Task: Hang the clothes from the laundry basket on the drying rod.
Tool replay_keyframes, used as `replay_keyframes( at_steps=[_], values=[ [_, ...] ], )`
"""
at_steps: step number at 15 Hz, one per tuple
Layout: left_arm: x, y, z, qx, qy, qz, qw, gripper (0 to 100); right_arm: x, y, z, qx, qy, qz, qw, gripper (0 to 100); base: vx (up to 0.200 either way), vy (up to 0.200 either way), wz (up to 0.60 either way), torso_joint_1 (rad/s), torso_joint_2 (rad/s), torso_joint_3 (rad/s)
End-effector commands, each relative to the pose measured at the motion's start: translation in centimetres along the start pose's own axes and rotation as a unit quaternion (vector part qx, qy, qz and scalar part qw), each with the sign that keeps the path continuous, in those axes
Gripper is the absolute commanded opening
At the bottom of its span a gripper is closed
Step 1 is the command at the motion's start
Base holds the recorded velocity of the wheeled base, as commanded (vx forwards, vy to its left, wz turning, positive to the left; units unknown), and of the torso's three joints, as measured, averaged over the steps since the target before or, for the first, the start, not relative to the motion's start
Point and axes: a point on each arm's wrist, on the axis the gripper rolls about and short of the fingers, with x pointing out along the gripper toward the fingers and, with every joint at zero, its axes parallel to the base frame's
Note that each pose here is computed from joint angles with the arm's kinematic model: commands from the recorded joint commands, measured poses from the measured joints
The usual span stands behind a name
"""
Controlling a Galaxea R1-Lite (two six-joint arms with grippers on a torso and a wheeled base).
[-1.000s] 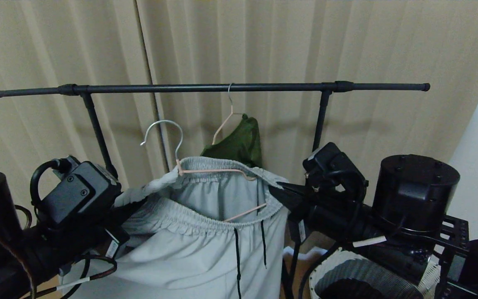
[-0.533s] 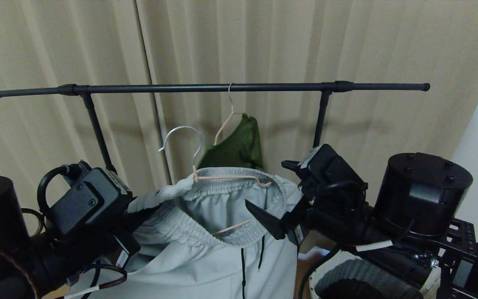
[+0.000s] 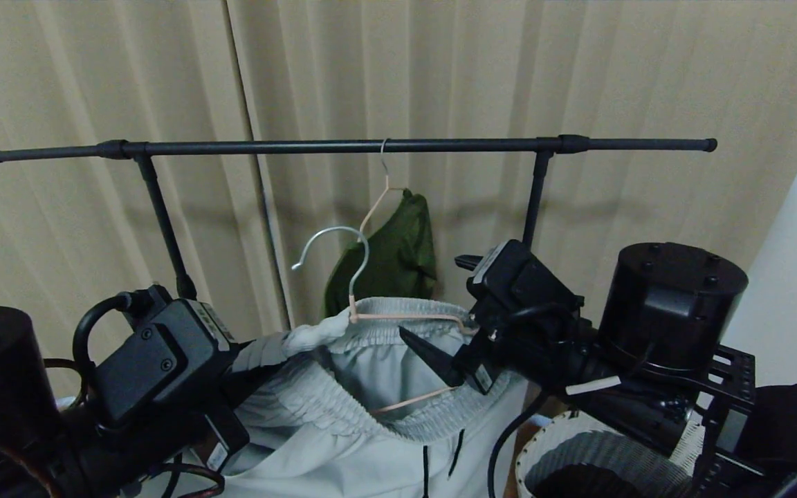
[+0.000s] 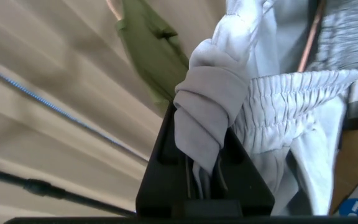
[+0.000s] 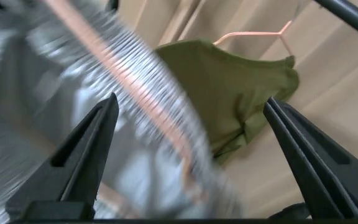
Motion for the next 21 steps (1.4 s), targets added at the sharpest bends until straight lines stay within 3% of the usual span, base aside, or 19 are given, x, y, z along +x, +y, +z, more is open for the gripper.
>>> replay_keyframes(
  at_steps=[1, 7, 8, 21],
  values=[
    [-0.07, -0.19, 0.09, 0.001, -0.003, -0.005, 1.0000, 0, 0.87, 0.08, -0.40, -0.002, 0.006, 0.001, 1.0000, 100, 0.000, 0.000, 0.00, 0.000, 0.00, 0.000],
    [-0.10, -0.41, 0.11, 0.003, -0.005, -0.010, 0.9999, 0, 0.82, 0.12, -0.34, -0.001, 0.004, 0.001, 1.0000, 100, 0.000, 0.000, 0.00, 0.000, 0.00, 0.000],
    [-0.10, -0.41, 0.11, 0.003, -0.005, -0.010, 0.9999, 0, 0.82, 0.12, -0.34, -0.001, 0.004, 0.001, 1.0000, 0, 0.000, 0.000, 0.00, 0.000, 0.00, 0.000],
    [-0.14, -0.35, -0.22, -0.003, 0.003, -0.007, 1.0000, 0, 0.11, 0.09, -0.41, 0.001, -0.011, -0.005, 0.9999, 0, 0.000, 0.000, 0.00, 0.000, 0.00, 0.000]
  ],
)
